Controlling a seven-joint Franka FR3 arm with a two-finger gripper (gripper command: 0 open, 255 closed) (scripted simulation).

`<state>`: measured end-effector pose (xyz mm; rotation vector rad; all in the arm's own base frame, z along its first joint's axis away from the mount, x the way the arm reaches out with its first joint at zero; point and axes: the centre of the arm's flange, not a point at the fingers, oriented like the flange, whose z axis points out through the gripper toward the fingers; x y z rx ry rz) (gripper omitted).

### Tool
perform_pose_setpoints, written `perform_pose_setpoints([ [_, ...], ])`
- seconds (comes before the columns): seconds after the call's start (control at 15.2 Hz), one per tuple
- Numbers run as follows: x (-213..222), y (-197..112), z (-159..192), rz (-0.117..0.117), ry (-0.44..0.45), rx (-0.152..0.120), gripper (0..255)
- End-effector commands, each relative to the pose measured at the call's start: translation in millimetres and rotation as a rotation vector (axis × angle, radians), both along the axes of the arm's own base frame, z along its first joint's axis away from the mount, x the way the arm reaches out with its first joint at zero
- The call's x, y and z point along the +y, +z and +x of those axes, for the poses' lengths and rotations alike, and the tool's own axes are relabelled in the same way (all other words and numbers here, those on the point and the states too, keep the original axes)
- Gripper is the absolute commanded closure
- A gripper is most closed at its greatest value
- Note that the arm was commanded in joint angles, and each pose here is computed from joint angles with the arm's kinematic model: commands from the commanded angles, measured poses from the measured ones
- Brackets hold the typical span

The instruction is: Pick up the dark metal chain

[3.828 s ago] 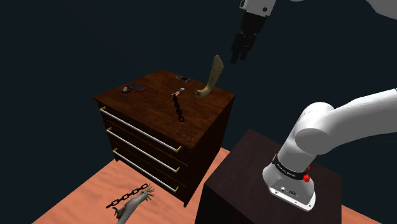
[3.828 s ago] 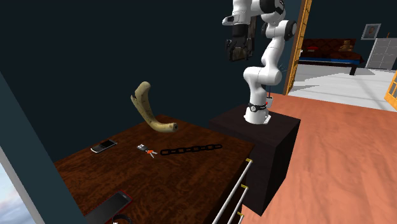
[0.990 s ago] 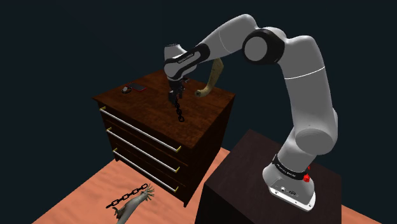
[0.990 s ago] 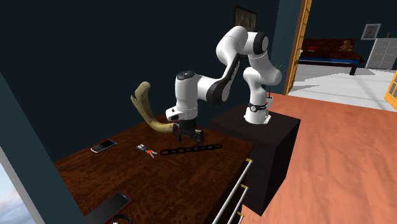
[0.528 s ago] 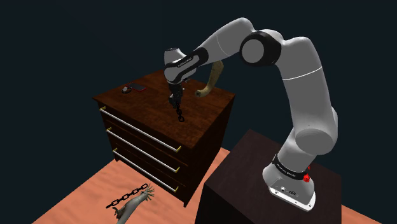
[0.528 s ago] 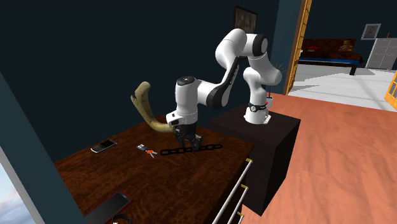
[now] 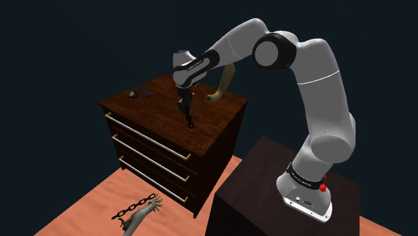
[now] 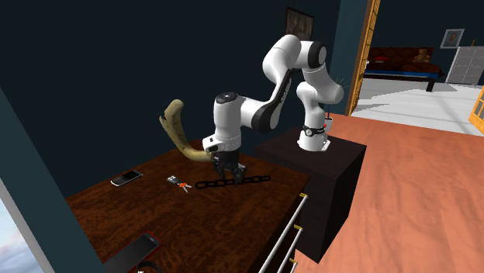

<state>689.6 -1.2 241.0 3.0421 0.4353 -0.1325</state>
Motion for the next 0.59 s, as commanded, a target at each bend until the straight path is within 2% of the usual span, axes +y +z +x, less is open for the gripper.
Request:
perform_pose_setpoints([
  [0.0,0,8,0,0.000,0.000,0.000,255],
  [0.53,0,51,0,0.000,0.000,0.000,255],
])
